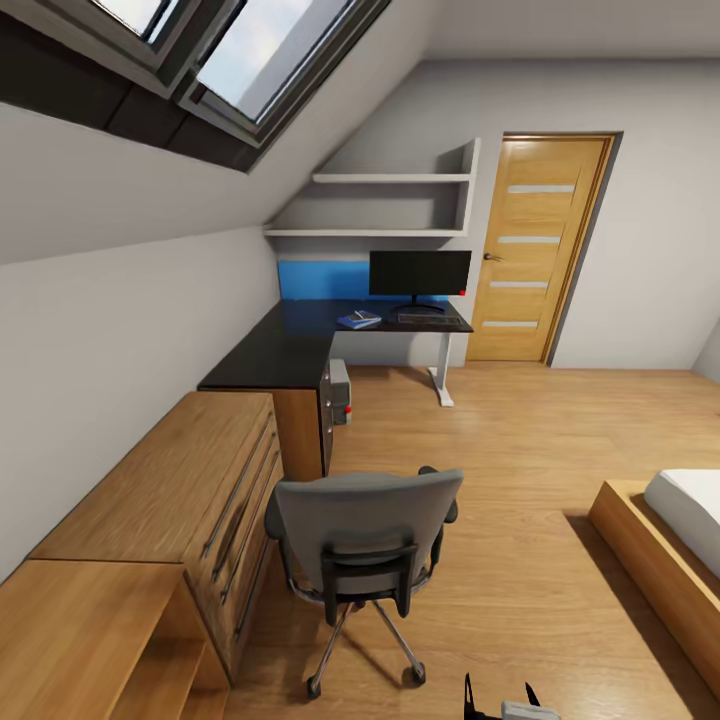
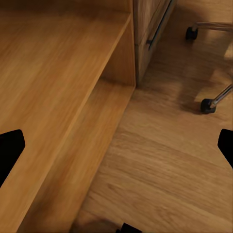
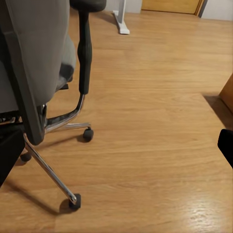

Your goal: In the bedroom, organize the workspace by keeping the computer under the desk, ensuring the monitor is on the desk, placing the keyboard on the desk next to the monitor, placing the mouse on the desk next to the keyboard, moving the folder from the swivel chair onto the desk next to the mouse, stacking the notebook on top of the folder with the pen on top of the notebook, and positioning the swivel chair next to the desk.

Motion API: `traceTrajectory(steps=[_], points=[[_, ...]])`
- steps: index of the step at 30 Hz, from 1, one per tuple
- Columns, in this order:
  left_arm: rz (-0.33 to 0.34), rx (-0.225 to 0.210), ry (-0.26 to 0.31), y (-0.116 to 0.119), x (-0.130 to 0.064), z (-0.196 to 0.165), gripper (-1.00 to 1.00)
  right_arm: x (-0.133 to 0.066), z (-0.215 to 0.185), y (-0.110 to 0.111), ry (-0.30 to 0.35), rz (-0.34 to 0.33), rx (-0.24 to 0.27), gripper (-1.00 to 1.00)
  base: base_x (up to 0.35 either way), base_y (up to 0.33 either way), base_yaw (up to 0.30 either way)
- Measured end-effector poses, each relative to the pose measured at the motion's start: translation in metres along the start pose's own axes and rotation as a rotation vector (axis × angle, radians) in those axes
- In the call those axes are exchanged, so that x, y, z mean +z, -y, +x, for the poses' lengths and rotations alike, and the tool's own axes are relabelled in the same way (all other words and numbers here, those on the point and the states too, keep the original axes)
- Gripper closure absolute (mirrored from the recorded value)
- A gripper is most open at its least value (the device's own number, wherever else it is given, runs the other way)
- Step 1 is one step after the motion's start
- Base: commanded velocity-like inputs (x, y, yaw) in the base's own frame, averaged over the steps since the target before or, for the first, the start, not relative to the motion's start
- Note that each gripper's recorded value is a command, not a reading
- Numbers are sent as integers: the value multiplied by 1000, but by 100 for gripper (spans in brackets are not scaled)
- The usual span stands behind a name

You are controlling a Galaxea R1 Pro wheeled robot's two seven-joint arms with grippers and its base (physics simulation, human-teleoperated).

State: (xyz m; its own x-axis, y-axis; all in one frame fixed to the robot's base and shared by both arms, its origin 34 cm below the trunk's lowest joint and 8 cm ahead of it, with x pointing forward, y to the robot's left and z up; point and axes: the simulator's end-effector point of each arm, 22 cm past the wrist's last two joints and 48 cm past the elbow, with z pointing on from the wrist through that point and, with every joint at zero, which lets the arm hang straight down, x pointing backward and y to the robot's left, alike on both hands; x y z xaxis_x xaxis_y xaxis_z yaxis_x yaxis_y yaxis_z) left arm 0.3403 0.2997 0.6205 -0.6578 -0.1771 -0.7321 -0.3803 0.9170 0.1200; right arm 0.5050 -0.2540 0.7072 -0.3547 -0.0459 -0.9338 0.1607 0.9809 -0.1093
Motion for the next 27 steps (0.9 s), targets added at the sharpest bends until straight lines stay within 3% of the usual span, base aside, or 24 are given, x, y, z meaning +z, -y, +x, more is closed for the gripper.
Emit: traceTrajectory(steps=[6, 16, 27], points=[[3, 4, -15, 3, 5, 8, -100, 3, 7, -1, -1, 0, 0, -100, 0, 0, 0], [9, 26, -107, 9, 13, 37, -100, 10, 20, -3, -12, 0, -5, -100, 0, 0, 0], [8, 31, -127, 11, 23, 51, -100, 16, 38, -5, -29, -1, -13, -100, 0, 0, 0]])
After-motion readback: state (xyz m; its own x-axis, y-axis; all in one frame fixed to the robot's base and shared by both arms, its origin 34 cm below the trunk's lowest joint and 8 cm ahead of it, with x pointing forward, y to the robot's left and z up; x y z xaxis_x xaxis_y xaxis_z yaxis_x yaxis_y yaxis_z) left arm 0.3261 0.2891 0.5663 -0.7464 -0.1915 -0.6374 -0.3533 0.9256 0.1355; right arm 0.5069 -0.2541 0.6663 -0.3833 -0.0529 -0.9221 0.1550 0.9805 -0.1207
